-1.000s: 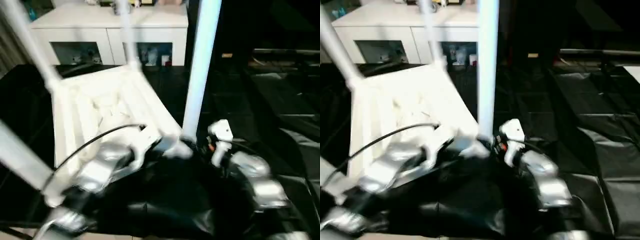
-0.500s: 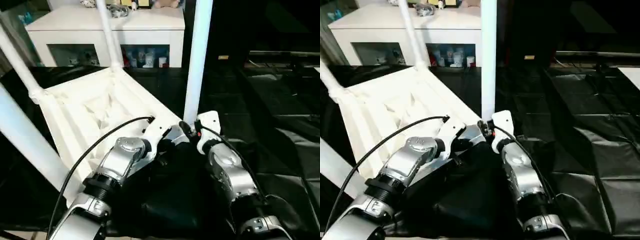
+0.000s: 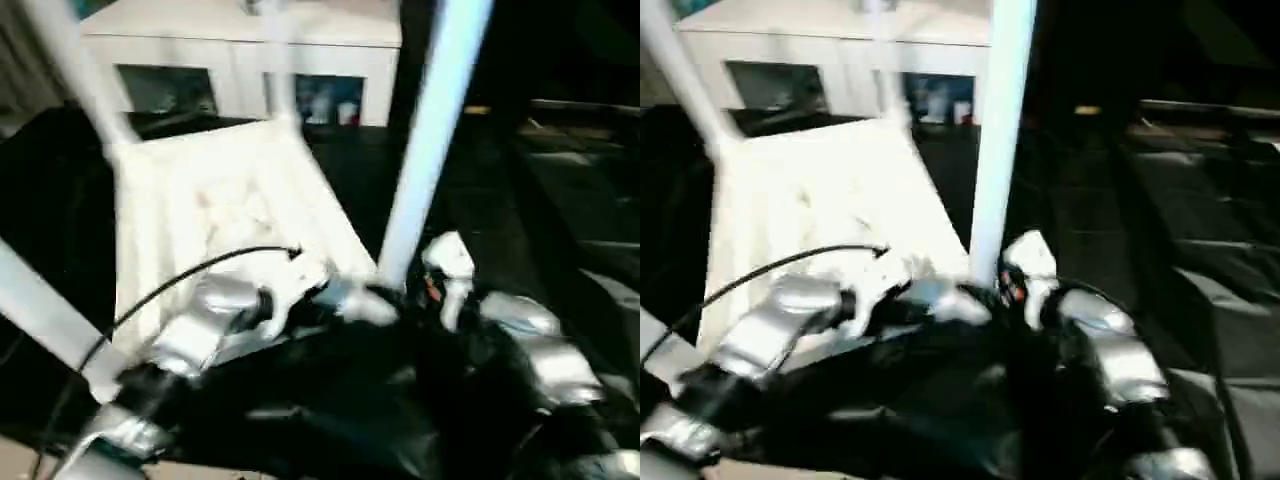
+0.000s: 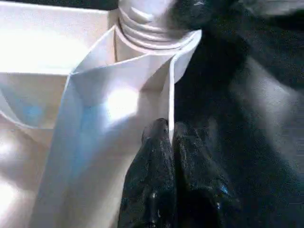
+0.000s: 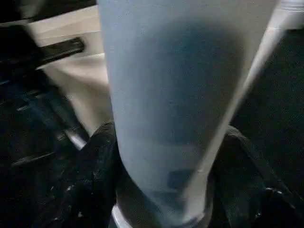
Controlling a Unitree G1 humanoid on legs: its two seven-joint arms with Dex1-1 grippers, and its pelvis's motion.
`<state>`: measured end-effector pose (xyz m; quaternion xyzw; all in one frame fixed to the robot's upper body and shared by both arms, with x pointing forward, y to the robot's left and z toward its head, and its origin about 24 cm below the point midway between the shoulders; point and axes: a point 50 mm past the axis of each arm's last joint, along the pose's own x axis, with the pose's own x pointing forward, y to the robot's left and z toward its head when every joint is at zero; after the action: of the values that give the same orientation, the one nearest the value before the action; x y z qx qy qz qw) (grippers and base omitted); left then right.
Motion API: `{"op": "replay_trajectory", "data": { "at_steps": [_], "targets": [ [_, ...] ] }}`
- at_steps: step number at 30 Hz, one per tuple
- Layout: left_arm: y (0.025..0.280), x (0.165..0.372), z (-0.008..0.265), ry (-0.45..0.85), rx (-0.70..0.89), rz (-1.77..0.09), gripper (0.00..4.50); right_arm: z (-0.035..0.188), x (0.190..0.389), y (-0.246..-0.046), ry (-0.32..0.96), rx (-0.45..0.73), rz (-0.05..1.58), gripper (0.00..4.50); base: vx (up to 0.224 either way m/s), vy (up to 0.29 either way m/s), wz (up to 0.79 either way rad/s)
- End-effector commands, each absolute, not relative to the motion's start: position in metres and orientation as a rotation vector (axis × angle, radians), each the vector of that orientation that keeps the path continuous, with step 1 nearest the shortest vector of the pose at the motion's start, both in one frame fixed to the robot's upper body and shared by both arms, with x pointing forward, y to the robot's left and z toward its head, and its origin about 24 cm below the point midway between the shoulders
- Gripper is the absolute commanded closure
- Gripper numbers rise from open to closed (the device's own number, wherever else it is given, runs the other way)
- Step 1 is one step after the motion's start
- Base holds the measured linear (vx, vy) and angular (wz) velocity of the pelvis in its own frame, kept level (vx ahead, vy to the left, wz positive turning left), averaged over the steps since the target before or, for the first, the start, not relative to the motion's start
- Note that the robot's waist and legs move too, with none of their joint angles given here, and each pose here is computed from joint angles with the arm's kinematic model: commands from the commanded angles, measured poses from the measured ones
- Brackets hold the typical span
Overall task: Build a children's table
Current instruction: Rotate leg to tighten
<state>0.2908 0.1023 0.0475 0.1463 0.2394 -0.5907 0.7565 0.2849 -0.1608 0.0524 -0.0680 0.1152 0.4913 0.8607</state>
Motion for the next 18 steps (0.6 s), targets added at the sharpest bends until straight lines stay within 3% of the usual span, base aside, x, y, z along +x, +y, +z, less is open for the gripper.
{"op": "replay_trajectory", "data": {
  "at_steps": [1, 12, 18],
  "targets": [
    [0.0983, 0.2790, 0.0431, 0.566, 0.296, -1.403, 4.50, 0.0541, 0.2742, -0.1637, 0.286, -0.146, 1.146, 1.74, 0.000, 0.000, 0.00],
    [0.1043, 0.2782, 0.0498, 0.563, 0.306, -1.432, 4.50, 0.0542, 0.2747, -0.1602, 0.322, -0.168, 1.186, 1.74, 0.000, 0.000, 0.00],
    [0.1051, 0.2777, 0.0497, 0.566, 0.306, -1.432, 4.50, 0.0495, 0.2730, -0.1588, 0.355, -0.187, 1.204, 2.13, 0.000, 0.000, 0.00]
  ]
}}
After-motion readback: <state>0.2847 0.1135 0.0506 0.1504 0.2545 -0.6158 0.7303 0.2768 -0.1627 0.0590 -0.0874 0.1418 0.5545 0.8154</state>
